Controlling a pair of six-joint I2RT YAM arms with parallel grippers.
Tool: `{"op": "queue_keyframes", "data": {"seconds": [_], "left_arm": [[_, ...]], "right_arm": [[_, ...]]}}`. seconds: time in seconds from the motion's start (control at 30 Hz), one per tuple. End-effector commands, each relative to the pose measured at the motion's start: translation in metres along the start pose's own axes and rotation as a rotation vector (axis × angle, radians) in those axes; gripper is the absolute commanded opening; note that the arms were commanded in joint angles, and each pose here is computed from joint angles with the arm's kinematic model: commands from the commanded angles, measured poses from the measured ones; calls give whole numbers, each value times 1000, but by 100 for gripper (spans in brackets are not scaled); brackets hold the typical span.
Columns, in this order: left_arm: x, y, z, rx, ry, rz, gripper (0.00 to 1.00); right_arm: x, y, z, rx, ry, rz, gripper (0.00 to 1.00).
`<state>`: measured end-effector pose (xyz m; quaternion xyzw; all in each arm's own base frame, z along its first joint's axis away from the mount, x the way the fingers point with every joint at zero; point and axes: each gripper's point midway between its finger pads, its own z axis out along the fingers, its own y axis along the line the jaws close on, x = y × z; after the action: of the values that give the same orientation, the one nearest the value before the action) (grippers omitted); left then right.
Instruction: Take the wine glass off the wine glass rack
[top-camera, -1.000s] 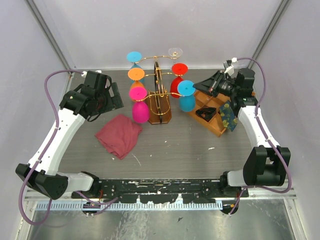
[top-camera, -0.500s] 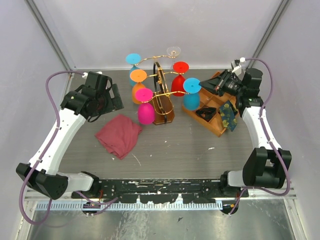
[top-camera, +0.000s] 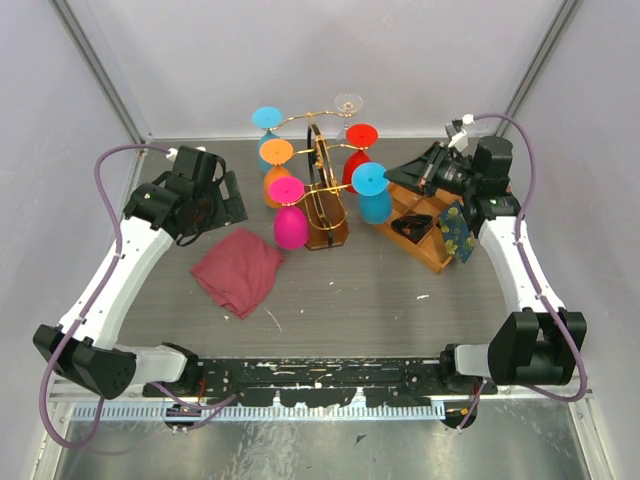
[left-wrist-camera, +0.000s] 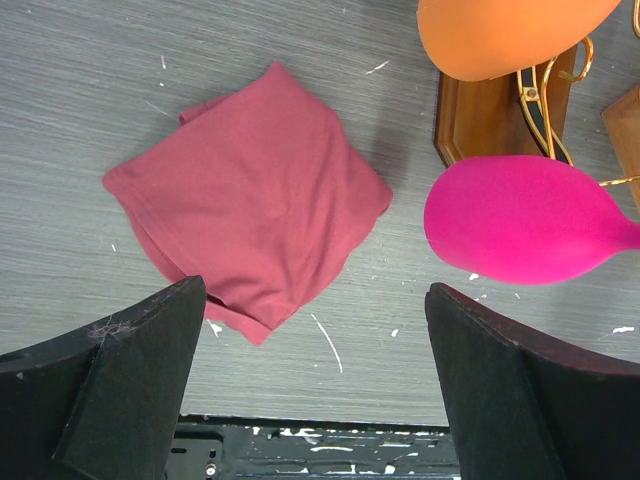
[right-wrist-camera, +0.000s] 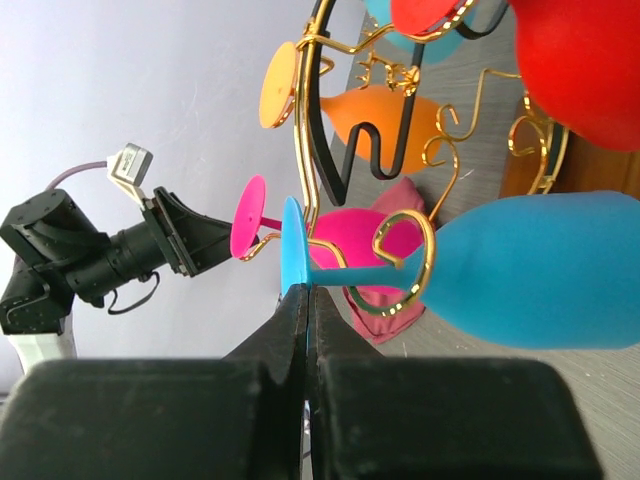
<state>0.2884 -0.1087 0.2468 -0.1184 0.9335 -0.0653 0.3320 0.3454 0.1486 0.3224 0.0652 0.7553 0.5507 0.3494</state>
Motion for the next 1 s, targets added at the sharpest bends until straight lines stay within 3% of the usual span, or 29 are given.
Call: {"op": "queue_keyframes", "data": {"seconds": [0.0, 0.3, 0.67, 0.87, 0.97], "left_arm": [[-2, 0, -5, 19, -16, 10, 98], [-21, -48, -19, 302, -107, -16, 100], [-44, -90, -12, 518, -190, -120, 100], [-60, -106, -15, 637, -251, -195, 91], [-61, -116, -9, 677, -220, -214, 88]], "right_arm": [[-6, 29, 13, -80, 10, -54, 1], [-43, 40, 28, -88, -42, -106, 1], [-48, 47, 25, -85, -53, -132, 1], [-50, 51, 24, -94, -54, -141, 1], [-55, 53, 24, -99, -56, -142, 1]]}}
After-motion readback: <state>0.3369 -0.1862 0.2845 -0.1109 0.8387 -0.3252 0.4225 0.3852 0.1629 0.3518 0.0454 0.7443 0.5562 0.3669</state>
